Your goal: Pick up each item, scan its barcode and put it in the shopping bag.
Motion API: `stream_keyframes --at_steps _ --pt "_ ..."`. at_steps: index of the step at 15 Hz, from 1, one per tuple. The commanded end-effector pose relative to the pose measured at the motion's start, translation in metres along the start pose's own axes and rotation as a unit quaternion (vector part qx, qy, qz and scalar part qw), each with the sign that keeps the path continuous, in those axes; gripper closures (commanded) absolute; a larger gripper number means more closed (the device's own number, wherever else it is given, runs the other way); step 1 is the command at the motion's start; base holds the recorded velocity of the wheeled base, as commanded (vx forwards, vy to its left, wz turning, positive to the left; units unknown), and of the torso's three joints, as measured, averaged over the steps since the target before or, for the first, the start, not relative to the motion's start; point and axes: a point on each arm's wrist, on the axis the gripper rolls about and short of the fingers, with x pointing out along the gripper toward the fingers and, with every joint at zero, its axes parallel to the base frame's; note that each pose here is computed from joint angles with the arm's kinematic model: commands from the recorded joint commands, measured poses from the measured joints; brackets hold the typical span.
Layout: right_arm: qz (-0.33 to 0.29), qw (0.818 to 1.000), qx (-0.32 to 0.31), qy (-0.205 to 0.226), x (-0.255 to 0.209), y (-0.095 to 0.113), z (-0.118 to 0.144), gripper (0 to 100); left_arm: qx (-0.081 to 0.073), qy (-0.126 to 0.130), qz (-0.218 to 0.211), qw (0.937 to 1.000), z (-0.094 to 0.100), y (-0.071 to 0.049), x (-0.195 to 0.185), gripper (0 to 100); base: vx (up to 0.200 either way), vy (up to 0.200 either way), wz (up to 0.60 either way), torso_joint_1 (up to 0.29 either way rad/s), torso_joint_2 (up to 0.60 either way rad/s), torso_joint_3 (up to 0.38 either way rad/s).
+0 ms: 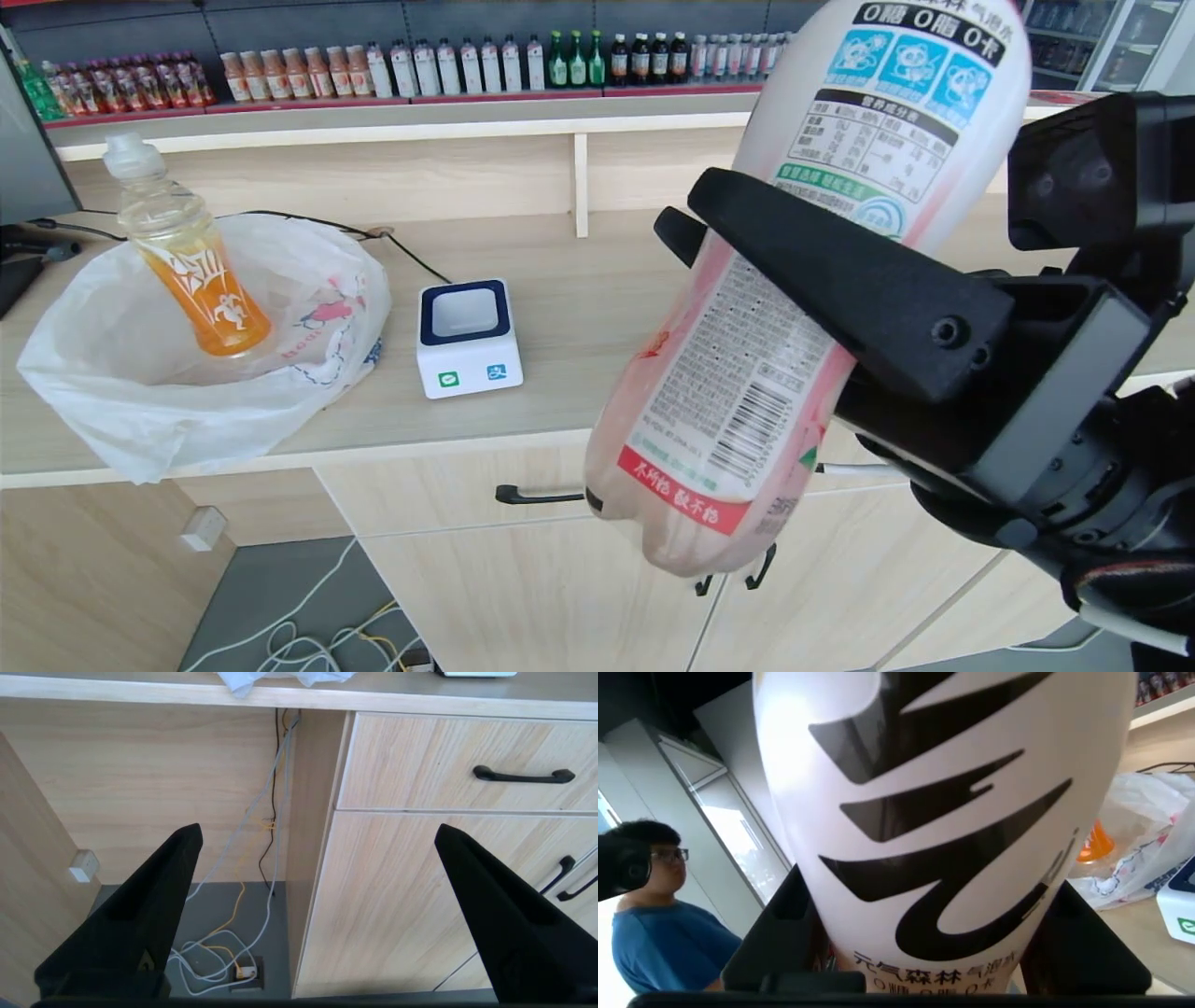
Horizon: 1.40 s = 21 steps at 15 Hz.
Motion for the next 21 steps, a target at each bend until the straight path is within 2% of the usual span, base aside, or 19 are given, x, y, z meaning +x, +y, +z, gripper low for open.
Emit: stream_keyframes --at_steps 1,7,21 --pt "0.006 1.0 -0.001 -0.004 0.0 0.004 0.002 100 0.0 0.0 0.0 1.0 0.0 0.0 0.0 0 0.0 0.0 0.0 0.0 0.0 0.0" --pt "0.022 1.0 0.004 -0.001 0.0 0.013 0.0 100 0.0 -0.001 0.0 1.0 0.0 0.0 0.0 0 0.0 0.0 0.0 0.0 0.0 0.0" --pt "0.022 1.0 -0.021 -0.003 -0.001 0.015 0.002 100 0.0 -0.001 0.0 1.0 0.0 0.0 0.0 0 0.0 0.0 0.0 0.0 0.0 0.0"
